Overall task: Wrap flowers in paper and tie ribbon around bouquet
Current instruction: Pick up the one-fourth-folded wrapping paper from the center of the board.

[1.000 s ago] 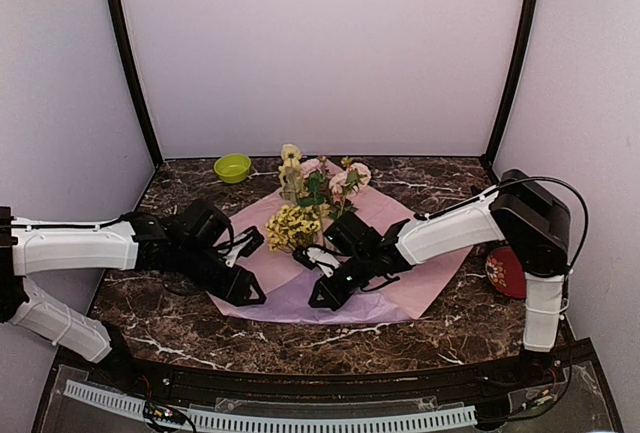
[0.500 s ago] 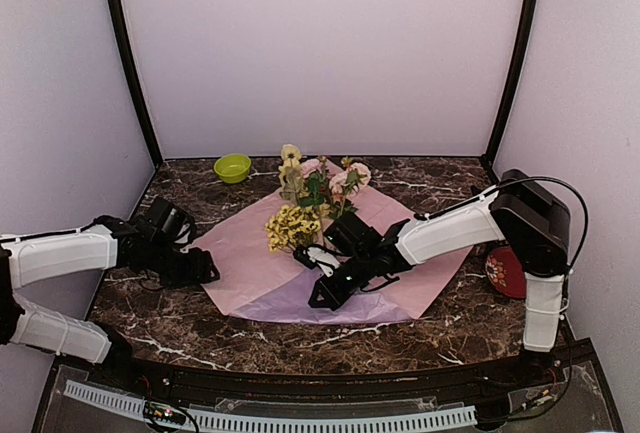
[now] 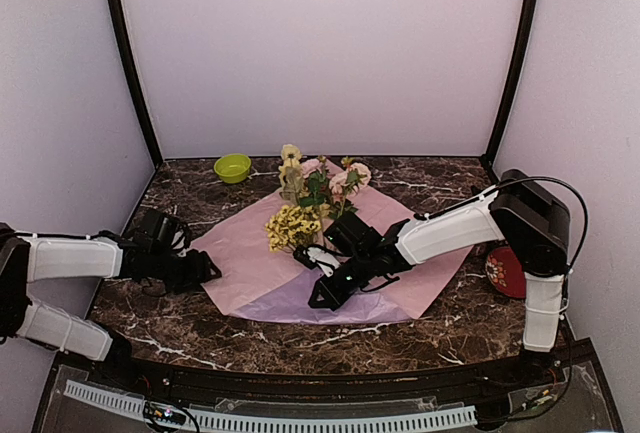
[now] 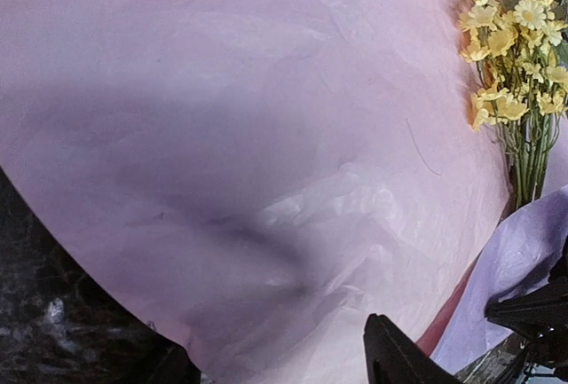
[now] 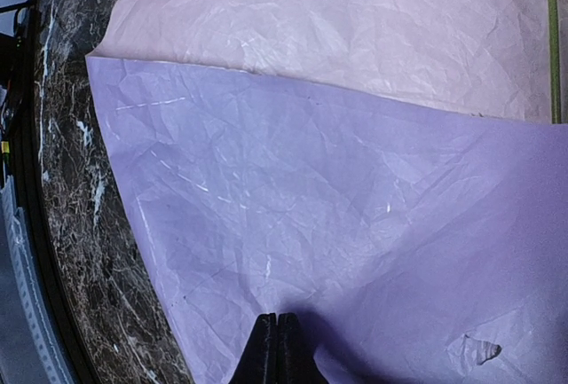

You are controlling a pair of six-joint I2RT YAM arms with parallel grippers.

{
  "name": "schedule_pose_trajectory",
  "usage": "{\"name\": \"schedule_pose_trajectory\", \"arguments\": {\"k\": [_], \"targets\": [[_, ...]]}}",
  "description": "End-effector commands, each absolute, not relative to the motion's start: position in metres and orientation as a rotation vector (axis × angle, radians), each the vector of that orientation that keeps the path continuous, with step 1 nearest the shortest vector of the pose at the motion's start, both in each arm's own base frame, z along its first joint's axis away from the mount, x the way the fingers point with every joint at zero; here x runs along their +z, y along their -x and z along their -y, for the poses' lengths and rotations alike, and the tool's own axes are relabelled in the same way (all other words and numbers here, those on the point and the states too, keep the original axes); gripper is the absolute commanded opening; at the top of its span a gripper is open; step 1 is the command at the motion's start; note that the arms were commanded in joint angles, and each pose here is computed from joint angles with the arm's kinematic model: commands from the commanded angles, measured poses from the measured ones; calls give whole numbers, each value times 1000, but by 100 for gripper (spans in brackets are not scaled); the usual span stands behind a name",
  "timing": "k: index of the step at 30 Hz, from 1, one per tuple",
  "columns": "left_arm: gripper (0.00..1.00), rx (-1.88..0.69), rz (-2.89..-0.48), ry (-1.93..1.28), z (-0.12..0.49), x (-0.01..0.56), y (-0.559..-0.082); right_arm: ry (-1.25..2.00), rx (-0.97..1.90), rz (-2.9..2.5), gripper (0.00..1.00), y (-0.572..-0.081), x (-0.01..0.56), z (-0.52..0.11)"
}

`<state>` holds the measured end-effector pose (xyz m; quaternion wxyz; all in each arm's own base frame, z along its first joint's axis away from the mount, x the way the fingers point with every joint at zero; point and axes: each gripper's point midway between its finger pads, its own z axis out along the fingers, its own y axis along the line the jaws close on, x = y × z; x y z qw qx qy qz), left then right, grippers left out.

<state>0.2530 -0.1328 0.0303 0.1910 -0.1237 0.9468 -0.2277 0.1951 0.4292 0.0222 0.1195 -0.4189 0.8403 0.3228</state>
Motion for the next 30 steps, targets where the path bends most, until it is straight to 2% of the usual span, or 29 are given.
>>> {"name": "schedule_pose_trajectory", "arguments": {"k": [1, 8, 16, 20, 25, 30], "targets": [[60, -711, -2696, 365, 140, 19, -248, 1209, 942, -2491, 0, -195, 14, -429], [46, -699, -2656, 388, 135, 22, -250, 1203, 949, -2495, 0, -195, 14, -429], [44, -761, -2479, 345, 136, 56, -263, 1211, 941, -2495, 0, -195, 13, -429], [30, -737, -2504, 323, 136, 50, -262, 1208, 941, -2496, 0, -195, 13, -429], [0, -790, -2533, 241, 148, 49, -265, 1178, 947, -2517, 0, -197, 11, -428], [0, -772, -2515, 140, 153, 70, -277, 1118, 966, -2565, 0, -204, 4, -423]]}}
